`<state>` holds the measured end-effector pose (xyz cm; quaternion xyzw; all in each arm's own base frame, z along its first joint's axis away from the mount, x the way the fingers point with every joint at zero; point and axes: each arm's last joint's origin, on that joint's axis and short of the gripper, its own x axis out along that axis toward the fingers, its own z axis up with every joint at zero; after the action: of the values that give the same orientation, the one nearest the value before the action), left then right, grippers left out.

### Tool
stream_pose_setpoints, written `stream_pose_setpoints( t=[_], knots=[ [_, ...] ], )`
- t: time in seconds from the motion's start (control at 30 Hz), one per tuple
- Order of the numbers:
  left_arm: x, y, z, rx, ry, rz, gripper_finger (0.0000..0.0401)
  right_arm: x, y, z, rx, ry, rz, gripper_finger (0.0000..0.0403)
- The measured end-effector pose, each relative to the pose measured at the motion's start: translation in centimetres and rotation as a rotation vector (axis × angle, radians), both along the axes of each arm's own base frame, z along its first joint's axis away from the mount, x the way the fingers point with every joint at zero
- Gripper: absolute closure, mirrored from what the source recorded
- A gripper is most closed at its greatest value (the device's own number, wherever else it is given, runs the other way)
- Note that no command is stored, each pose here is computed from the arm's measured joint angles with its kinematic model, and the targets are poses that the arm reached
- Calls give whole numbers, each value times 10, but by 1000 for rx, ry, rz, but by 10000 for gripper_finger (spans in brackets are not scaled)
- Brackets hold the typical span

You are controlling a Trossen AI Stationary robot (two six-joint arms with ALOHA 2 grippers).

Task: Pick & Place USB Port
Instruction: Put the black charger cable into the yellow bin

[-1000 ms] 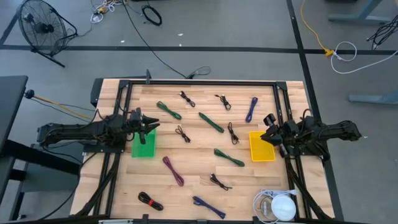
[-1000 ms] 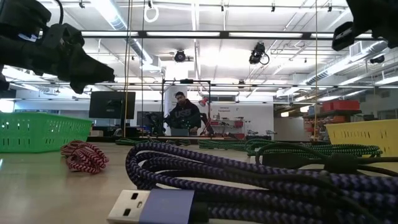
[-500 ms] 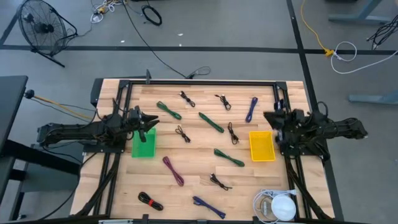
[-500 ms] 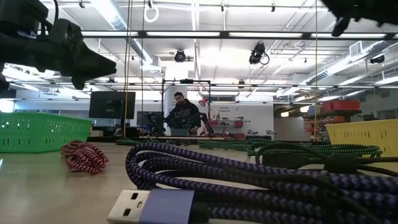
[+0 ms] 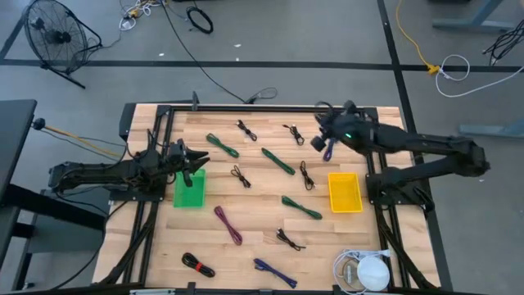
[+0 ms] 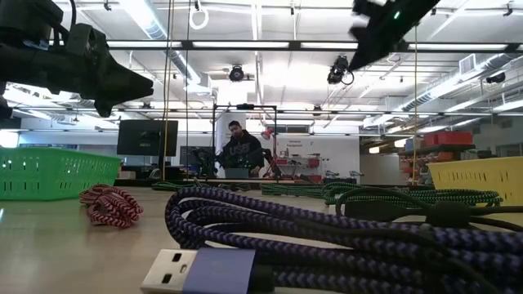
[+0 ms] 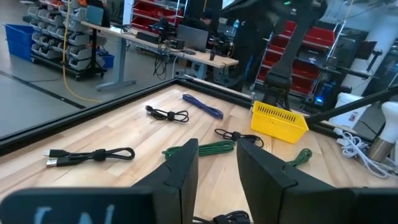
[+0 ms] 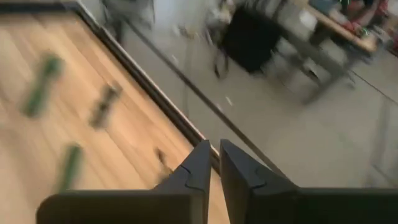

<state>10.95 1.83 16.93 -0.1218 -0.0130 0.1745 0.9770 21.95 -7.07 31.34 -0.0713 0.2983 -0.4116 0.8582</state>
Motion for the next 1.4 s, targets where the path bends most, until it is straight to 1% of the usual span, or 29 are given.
stream_pose_setpoints(
  t=[0.07,0.17,0.27,0.3,0.4,0.43,0.53,0.6,0.7,0.8,0.9,1.0,1.1,1.17,1.23,1.4],
  knots=[
    [0,0,-1,0,9,0,286,8,-16,-14,1,87,-43,366],
    [0,0,-2,-1,18,0,286,19,-35,-38,13,229,-68,366],
    [0,0,-3,-3,37,0,286,31,-50,-61,53,310,-70,366],
    [0,0,-4,-3,41,0,286,35,-53,-68,84,307,-75,366],
    [0,0,-6,-5,59,0,286,43,-66,-85,199,198,-137,368],
    [0,0,-6,-5,62,0,286,44,-70,-90,233,189,-141,369],
    [0,0,-6,-7,63,0,286,45,-78,-106,335,207,-137,368],
    [0,0,-6,-8,64,-3,286,45,-81,-116,406,226,-132,361],
    [0,0,-6,-8,64,-9,286,48,-82,-130,488,254,-97,335],
    [0,0,-6,-8,64,-11,286,52,-82,-138,502,268,-94,296],
    [0,0,-6,-8,64,-11,286,53,-83,-144,519,271,-106,247],
    [0,0,-6,-8,64,-11,286,55,-84,-146,523,243,-123,200],
    [0,0,-6,-8,64,-11,286,57,-85,-146,523,212,-140,162],
    [0,0,-6,-8,64,-11,286,57,-85,-145,512,205,-149,146],
    [0,0,-6,-8,64,-12,286,58,-85,-145,524,186,-157,136],
    [0,0,-6,-9,63,-16,286,62,-85,-149,534,163,-147,129]
  ],
)
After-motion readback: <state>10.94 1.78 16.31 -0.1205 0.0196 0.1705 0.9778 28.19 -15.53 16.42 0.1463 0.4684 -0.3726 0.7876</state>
